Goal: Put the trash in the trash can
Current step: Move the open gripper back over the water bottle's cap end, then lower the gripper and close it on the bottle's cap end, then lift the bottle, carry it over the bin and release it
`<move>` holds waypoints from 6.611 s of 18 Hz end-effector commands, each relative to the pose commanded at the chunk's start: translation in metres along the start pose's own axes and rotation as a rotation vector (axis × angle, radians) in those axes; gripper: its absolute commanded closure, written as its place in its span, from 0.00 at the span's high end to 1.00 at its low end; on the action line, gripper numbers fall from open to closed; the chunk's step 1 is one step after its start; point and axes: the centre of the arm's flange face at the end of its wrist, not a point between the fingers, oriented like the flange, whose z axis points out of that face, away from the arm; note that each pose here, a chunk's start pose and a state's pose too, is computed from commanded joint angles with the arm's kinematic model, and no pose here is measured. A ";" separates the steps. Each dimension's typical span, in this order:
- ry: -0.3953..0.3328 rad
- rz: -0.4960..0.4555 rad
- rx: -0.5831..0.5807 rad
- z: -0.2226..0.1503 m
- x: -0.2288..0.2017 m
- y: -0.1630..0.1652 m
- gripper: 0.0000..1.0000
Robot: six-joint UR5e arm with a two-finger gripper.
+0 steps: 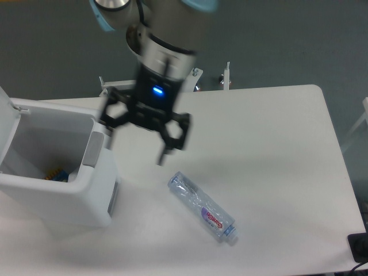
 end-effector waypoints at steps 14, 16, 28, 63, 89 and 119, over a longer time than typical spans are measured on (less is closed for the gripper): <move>-0.123 -0.186 -0.185 0.113 -0.191 0.014 1.00; -0.142 -0.196 -0.220 0.125 -0.199 0.020 1.00; -0.236 -0.352 -0.350 0.222 -0.206 0.027 1.00; -0.289 -0.323 -0.413 0.244 -0.166 0.037 0.52; -0.008 -0.113 0.196 -0.028 0.008 -0.063 0.28; 0.209 0.048 0.202 -0.006 0.138 0.013 1.00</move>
